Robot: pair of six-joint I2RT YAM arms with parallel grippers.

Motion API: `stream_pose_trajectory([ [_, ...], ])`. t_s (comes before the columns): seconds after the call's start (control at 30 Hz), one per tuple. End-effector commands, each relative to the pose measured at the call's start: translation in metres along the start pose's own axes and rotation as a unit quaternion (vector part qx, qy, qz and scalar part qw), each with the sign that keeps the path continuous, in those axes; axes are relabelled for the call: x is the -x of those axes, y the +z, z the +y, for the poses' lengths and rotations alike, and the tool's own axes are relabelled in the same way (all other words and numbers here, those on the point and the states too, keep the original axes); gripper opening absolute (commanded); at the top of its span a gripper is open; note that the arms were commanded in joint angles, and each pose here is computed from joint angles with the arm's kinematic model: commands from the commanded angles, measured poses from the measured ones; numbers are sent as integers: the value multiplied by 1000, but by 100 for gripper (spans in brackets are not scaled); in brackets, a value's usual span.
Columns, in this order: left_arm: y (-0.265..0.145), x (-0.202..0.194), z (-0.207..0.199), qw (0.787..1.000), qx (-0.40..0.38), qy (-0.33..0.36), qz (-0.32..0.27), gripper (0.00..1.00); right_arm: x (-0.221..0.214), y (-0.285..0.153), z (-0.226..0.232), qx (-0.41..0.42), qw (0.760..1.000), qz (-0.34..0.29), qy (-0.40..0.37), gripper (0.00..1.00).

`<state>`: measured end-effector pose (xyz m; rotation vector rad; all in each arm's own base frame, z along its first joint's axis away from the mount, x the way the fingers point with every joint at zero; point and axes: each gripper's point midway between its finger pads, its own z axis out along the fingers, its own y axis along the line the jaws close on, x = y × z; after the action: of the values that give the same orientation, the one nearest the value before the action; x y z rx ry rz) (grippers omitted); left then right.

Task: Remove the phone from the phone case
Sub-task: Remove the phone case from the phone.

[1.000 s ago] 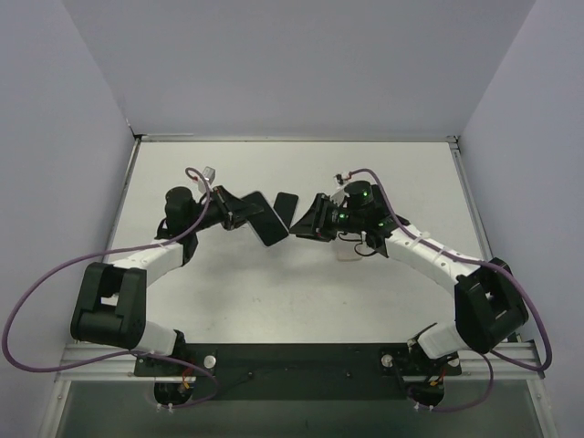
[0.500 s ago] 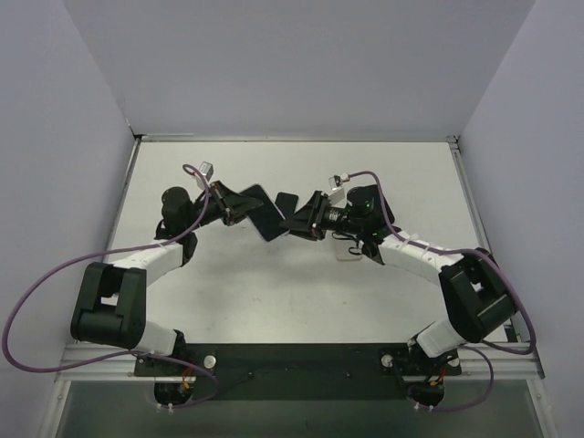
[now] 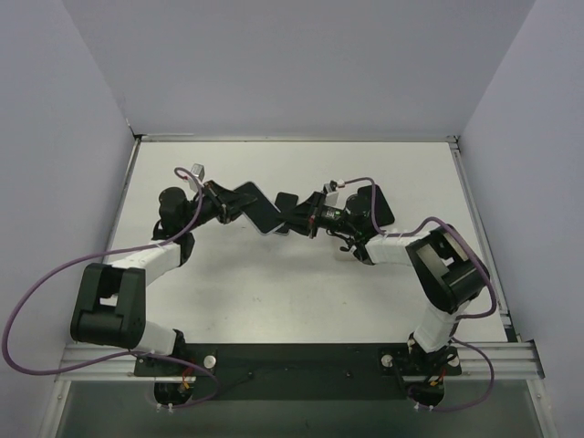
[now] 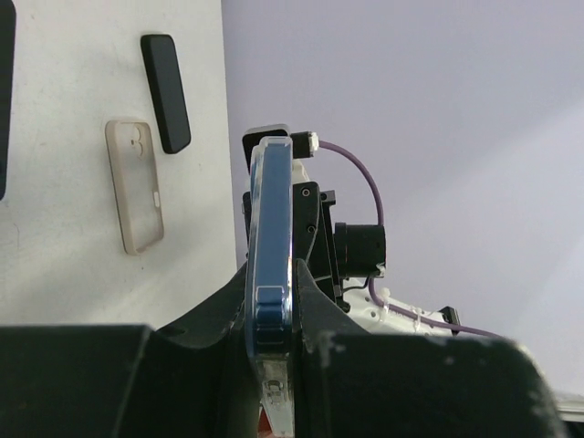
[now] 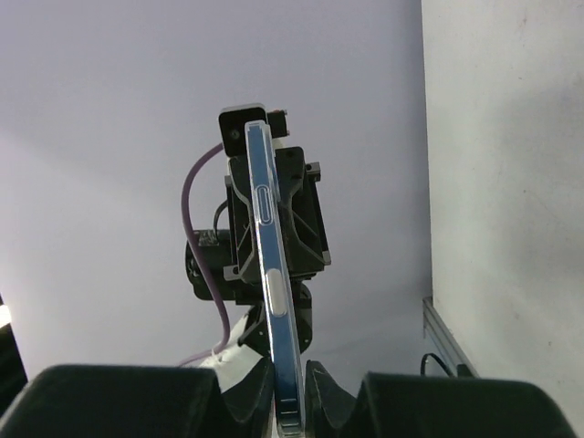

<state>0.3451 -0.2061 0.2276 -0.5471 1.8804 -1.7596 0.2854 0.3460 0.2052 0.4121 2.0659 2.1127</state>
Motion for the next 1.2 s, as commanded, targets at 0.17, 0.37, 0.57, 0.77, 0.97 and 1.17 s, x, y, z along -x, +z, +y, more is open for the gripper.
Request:
stream_pose_trajectory([
  [0.17, -7, 5, -69, 989, -91, 101, -49, 0, 1, -1, 91, 172, 985, -1, 33, 0],
  [0.37, -9, 14, -80, 985, -103, 112, -84, 0, 3, -4, 103, 186, 981, -5, 52, 0],
  [0.57, -7, 15, -82, 985, -100, 111, -88, 0, 3, -6, 105, 188, 981, -7, 52, 0],
  [0.77, -8, 14, -80, 985, -96, 109, -93, 0, 3, -9, 98, 183, 981, -17, 57, 8],
  [0.97, -6, 13, -79, 985, -87, 118, -87, 0, 4, -12, 98, 183, 981, -21, 55, 15],
  [1.17, -6, 13, -80, 985, -86, 121, -86, 0, 8, -18, 100, 186, 981, -33, 50, 24],
])
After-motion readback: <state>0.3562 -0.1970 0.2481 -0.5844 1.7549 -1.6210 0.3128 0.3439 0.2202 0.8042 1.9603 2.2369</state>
